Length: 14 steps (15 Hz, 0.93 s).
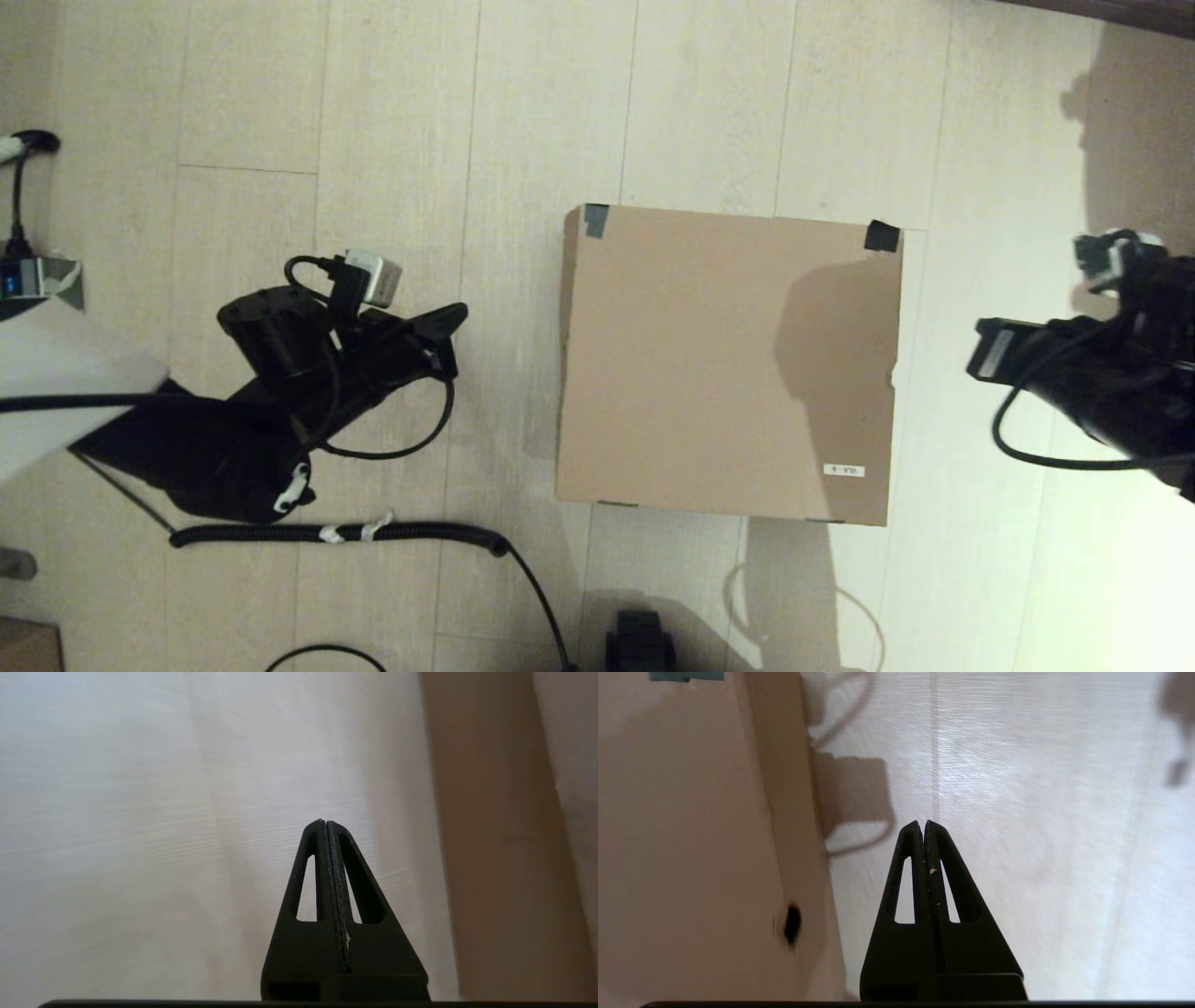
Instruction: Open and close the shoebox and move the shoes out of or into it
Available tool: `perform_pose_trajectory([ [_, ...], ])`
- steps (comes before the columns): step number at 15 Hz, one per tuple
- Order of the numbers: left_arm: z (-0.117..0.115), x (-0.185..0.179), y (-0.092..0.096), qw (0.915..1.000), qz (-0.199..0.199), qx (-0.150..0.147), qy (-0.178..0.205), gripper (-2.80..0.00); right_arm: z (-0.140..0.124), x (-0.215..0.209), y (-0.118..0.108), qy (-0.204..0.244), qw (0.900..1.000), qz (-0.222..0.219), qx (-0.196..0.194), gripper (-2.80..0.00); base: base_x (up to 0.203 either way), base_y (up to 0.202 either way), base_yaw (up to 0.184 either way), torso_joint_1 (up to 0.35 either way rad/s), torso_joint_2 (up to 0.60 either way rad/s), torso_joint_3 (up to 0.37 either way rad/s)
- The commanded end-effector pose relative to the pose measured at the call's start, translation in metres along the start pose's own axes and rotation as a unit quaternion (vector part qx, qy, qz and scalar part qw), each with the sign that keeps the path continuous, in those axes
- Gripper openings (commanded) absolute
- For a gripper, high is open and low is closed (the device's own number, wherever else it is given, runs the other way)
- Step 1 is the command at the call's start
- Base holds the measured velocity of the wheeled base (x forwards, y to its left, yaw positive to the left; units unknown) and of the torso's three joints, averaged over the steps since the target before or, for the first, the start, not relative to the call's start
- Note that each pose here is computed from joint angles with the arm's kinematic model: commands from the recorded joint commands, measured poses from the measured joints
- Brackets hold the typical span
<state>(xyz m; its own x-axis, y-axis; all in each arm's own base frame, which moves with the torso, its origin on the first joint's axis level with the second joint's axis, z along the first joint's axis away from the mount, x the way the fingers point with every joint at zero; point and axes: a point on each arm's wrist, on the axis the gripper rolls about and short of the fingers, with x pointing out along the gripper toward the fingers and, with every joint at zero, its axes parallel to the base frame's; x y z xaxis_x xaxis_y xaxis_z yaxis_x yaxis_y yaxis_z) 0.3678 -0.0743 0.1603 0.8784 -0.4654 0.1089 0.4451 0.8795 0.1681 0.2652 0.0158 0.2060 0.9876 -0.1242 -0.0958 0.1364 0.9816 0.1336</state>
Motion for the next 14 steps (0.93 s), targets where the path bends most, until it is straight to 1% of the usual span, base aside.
perform_pose_trajectory([
  [1, 0.047, -0.047, 0.012, 0.9982, 0.042, 0.019, -0.039, -2.80, 0.029, -0.050, -0.008, -0.040, 0.999, -0.003, 0.007, -2.80, 0.000, 0.000, 0.000, 0.000, 0.00, 0.000],
  [3, 0.074, -0.102, 0.021, 0.9925, 0.106, 0.033, -0.052, -2.80, 0.027, -0.093, -0.017, -0.034, 0.999, -0.024, -0.001, -2.80, 0.000, 0.000, 0.000, 0.000, 0.00, 0.000],
  [4, 0.084, -0.134, 0.020, 0.9883, 0.136, 0.040, -0.057, -2.80, 0.022, -0.117, -0.023, -0.035, 0.999, -0.031, -0.008, -2.80, 0.000, 0.000, 0.000, 0.000, 0.00, 0.000],
  [5, 0.095, -0.167, 0.011, 0.9840, 0.158, 0.048, -0.067, -2.80, 0.015, -0.141, -0.029, -0.041, 0.998, -0.035, -0.013, -2.80, 0.000, 0.000, 0.000, 0.000, 0.00, 0.000],
  [6, 0.101, -0.201, -0.003, 0.9803, 0.174, 0.055, -0.075, -2.80, 0.004, -0.165, -0.036, -0.049, 0.998, -0.037, -0.017, -2.80, 0.000, 0.000, 0.000, 0.000, 0.00, 0.000],
  [7, 0.102, -0.233, -0.019, 0.9774, 0.186, 0.059, -0.080, -2.80, -0.011, -0.188, -0.043, -0.058, 0.997, -0.039, -0.022, -2.80, 0.000, 0.000, 0.000, 0.000, 0.00, 0.000],
  [9, 0.095, -0.290, -0.054, 0.9740, 0.203, 0.060, -0.082, -2.80, -0.043, -0.227, -0.056, -0.080, 0.995, -0.042, -0.030, -2.80, 0.000, 0.000, 0.000, 0.000, 0.00, 0.000],
  [10, 0.088, -0.317, -0.073, 0.9732, 0.209, 0.055, -0.079, -2.80, -0.063, -0.243, -0.062, -0.084, 0.995, -0.047, -0.035, -2.80, 0.000, 0.000, 0.000, 0.000, 0.00, 0.000],
  [11, 0.080, -0.336, -0.086, 0.9714, 0.218, 0.052, -0.079, -2.80, -0.082, -0.256, -0.067, -0.085, 0.994, -0.051, -0.042, -2.80, 0.000, 0.000, 0.000, 0.000, 0.00, 0.000],
  [12, 0.066, -0.349, -0.096, 0.9701, 0.231, 0.040, -0.063, -2.80, -0.098, -0.267, -0.071, -0.087, 0.994, -0.043, -0.047, -2.80, 0.000, 0.000, 0.000, 0.000, 0.00, 0.000],
  [13, 0.048, -0.357, -0.102, 0.9697, 0.242, 0.024, -0.026, -2.80, -0.113, -0.274, -0.073, -0.081, 0.995, -0.022, -0.055, -2.80, 0.000, 0.000, 0.000, 0.000, 0.00, 0.000],
  [14, 0.028, -0.360, -0.106, 0.9691, 0.245, 0.007, 0.029, -2.80, -0.128, -0.277, -0.073, -0.060, 0.996, 0.020, -0.068, -2.80, 0.000, 0.000, 0.000, 0.000, 0.00, 0.000],
])
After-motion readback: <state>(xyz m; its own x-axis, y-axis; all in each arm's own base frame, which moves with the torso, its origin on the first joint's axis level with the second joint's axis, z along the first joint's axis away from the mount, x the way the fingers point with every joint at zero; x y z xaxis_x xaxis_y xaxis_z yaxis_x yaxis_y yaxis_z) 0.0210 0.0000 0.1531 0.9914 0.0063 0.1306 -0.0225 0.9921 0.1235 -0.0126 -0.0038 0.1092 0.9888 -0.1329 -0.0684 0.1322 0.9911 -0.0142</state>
